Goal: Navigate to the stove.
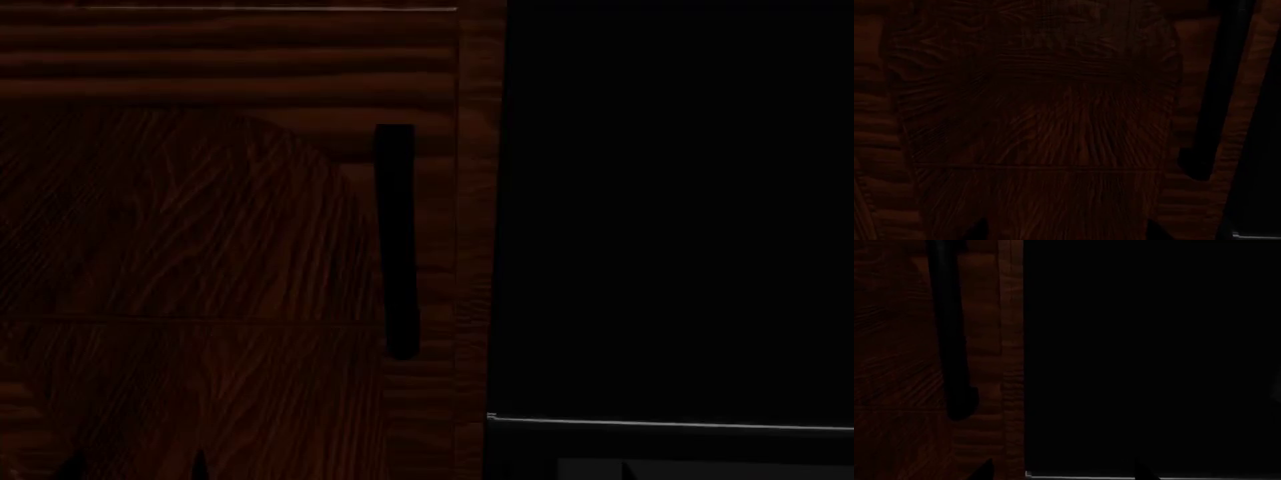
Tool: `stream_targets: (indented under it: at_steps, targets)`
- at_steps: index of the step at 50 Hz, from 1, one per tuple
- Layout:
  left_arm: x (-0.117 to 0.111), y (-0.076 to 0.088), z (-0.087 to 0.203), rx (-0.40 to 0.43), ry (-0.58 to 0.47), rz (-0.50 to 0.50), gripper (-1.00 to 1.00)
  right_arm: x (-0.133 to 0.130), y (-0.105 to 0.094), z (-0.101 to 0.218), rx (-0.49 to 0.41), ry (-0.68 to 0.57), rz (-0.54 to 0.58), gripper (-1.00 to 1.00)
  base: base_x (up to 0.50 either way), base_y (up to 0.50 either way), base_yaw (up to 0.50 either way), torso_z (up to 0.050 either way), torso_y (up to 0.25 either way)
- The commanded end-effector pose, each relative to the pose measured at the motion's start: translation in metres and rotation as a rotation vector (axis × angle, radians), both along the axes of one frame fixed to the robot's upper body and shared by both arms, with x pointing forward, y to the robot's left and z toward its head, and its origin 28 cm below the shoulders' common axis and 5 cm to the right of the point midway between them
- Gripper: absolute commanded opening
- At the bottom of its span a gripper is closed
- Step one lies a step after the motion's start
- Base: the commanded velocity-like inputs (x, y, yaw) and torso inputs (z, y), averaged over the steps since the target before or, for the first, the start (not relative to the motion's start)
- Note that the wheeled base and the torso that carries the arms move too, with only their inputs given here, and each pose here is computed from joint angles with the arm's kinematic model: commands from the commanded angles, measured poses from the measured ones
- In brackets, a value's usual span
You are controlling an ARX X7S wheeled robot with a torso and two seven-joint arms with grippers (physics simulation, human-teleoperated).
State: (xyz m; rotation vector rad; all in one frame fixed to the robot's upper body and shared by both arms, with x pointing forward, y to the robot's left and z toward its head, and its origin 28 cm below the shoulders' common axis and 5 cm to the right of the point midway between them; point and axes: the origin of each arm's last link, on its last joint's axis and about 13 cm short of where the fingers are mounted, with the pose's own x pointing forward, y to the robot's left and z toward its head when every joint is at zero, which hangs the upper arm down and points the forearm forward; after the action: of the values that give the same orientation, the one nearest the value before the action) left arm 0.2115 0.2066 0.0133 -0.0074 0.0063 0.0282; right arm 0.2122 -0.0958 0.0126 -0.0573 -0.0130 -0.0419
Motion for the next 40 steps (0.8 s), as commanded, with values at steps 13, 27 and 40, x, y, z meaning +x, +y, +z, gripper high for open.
stream_targets:
  at_steps: [13,27,40]
  targets:
    - [0.0007,-0.0007,0.0002,-0.004,0.004,0.006,1.00,-0.0013,-0.0048,0.0039,0.048,-0.017,0.005,1.00,-0.03,0.00,-0.15,0.000,0.000]
    - [0.0010,-0.0004,-0.0001,-0.002,0.005,0.007,1.00,-0.0023,-0.0034,0.0029,0.025,-0.010,0.017,1.00,-0.11,0.01,-0.42,0.000,0.000]
    - [0.0014,-0.0001,-0.0001,-0.003,0.005,0.006,1.00,-0.0018,-0.0029,0.0022,0.021,-0.006,0.017,1.00,-0.14,0.02,-0.50,0.000,0.000]
